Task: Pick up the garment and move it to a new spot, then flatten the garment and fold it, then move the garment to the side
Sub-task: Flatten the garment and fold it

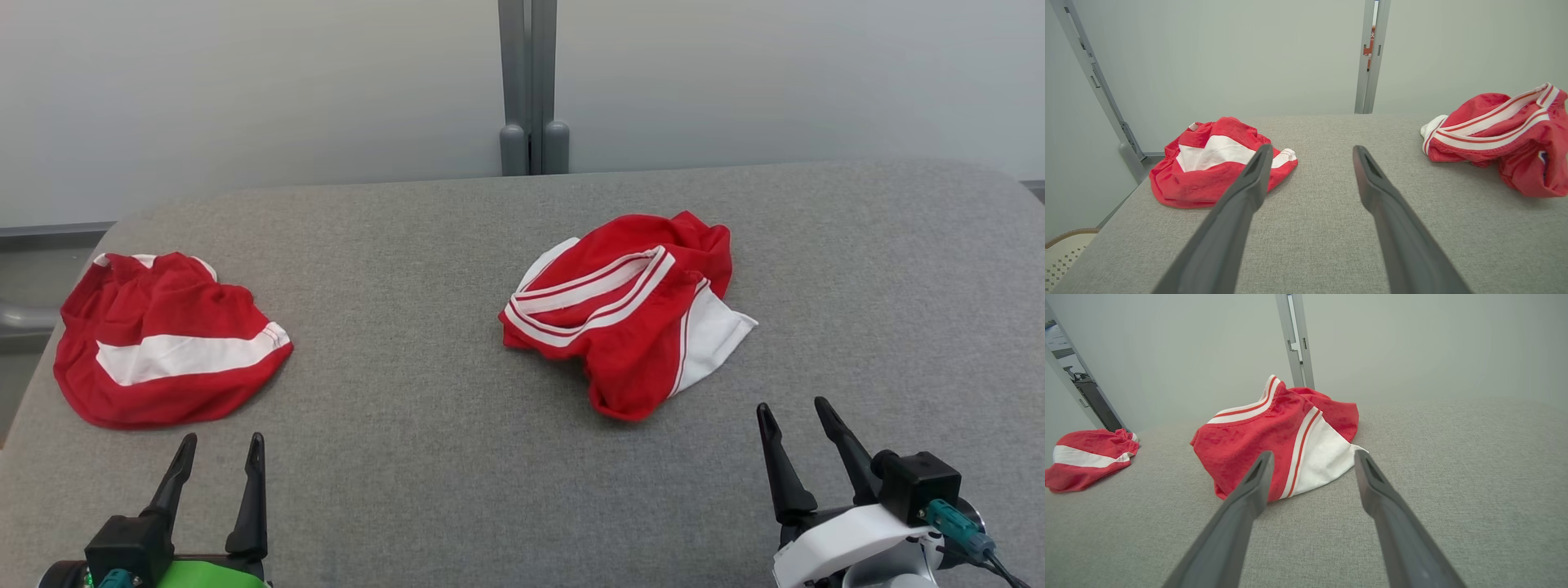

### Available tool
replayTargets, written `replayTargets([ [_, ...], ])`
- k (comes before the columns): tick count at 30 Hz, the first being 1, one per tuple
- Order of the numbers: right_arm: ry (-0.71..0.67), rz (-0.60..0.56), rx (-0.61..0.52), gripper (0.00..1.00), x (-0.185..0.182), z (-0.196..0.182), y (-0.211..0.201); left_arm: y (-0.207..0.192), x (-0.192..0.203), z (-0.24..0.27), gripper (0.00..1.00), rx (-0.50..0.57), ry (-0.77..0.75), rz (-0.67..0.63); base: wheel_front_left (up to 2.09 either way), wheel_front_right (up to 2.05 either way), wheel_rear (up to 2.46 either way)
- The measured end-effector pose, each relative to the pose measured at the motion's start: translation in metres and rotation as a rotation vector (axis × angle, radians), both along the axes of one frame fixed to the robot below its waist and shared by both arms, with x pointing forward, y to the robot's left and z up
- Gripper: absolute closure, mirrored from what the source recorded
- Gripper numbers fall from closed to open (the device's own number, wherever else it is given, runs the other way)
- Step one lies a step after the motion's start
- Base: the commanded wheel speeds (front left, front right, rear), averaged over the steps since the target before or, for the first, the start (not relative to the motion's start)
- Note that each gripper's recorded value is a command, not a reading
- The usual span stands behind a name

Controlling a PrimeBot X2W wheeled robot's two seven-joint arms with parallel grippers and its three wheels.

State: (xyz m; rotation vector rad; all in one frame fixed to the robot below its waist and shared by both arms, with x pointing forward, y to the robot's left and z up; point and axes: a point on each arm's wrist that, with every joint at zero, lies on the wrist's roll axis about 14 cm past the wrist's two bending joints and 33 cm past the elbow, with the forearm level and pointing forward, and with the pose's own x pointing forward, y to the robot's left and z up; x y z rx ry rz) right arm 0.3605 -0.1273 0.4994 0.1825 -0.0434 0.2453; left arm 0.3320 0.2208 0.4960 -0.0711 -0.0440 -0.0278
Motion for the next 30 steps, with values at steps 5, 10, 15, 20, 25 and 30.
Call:
replayTargets([
  [5,-0.003,0.001,0.000,0.00,0.000,0.001,0.000,0.001,0.000,0.001,0.00,0.001,-0.002,0.002,0.00,0.00,0.00],
  [10,-0.004,0.001,-0.001,0.00,-0.001,0.001,0.000,0.001,-0.001,0.001,0.00,0.002,-0.003,0.003,0.00,0.00,0.00],
  [15,-0.001,0.001,-0.002,0.00,-0.001,0.000,0.000,0.001,0.000,0.001,0.00,0.002,-0.002,0.003,0.00,0.00,0.00],
  [20,0.001,0.001,-0.002,0.00,-0.001,-0.001,0.000,0.001,0.000,0.000,0.00,0.002,0.002,0.004,0.00,0.00,0.00],
  [25,0.007,-0.003,0.000,0.00,0.000,-0.002,-0.001,0.003,-0.001,-0.002,0.00,0.003,0.005,0.009,0.00,0.00,0.00],
  [30,-0.017,0.010,-0.019,0.00,0.012,0.005,0.002,0.005,-0.001,-0.003,0.00,0.002,0.010,0.016,0.00,0.00,0.00],
])
